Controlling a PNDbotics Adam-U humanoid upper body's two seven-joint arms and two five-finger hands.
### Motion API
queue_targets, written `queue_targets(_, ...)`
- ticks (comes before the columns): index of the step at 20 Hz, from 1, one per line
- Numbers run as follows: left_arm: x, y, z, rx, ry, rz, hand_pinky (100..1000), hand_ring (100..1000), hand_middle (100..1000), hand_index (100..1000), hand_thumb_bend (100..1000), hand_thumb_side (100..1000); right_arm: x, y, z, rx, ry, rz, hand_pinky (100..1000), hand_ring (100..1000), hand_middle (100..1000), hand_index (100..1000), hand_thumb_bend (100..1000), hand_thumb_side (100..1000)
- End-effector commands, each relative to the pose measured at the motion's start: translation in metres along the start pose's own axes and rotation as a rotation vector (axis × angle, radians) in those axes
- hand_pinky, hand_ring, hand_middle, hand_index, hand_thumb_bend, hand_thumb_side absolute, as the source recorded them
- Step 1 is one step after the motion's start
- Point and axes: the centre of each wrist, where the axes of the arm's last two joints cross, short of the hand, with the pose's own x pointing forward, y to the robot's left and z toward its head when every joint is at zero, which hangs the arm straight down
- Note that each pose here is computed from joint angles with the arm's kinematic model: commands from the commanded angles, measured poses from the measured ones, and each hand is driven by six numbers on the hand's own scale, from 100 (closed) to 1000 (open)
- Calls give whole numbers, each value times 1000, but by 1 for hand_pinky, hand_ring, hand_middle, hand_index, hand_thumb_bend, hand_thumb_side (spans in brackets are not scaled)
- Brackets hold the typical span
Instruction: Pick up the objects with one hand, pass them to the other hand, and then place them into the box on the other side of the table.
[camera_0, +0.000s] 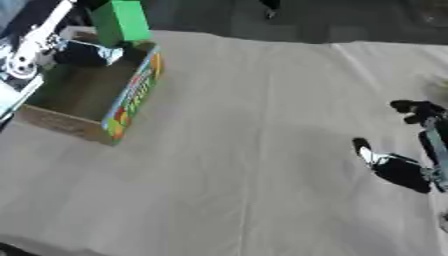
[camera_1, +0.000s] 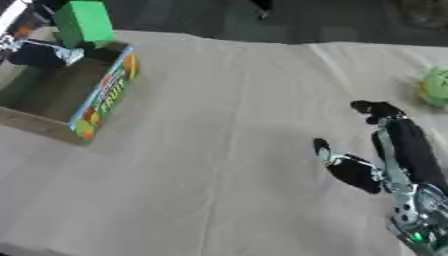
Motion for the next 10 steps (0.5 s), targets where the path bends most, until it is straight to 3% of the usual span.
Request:
queue_targets(1, -4, 11, -8, 22, 34, -55, 666, 643, 511, 448, 468, 100, 1, -9, -3, -105, 49, 36, 836, 772, 766, 833, 443, 318)
queue_targets(10, -16, 1, -19, -38, 102, -124, 685, 656, 526, 476, 494, 100, 1, -11, -4, -127, 53, 30, 835, 770, 765, 833, 440, 314)
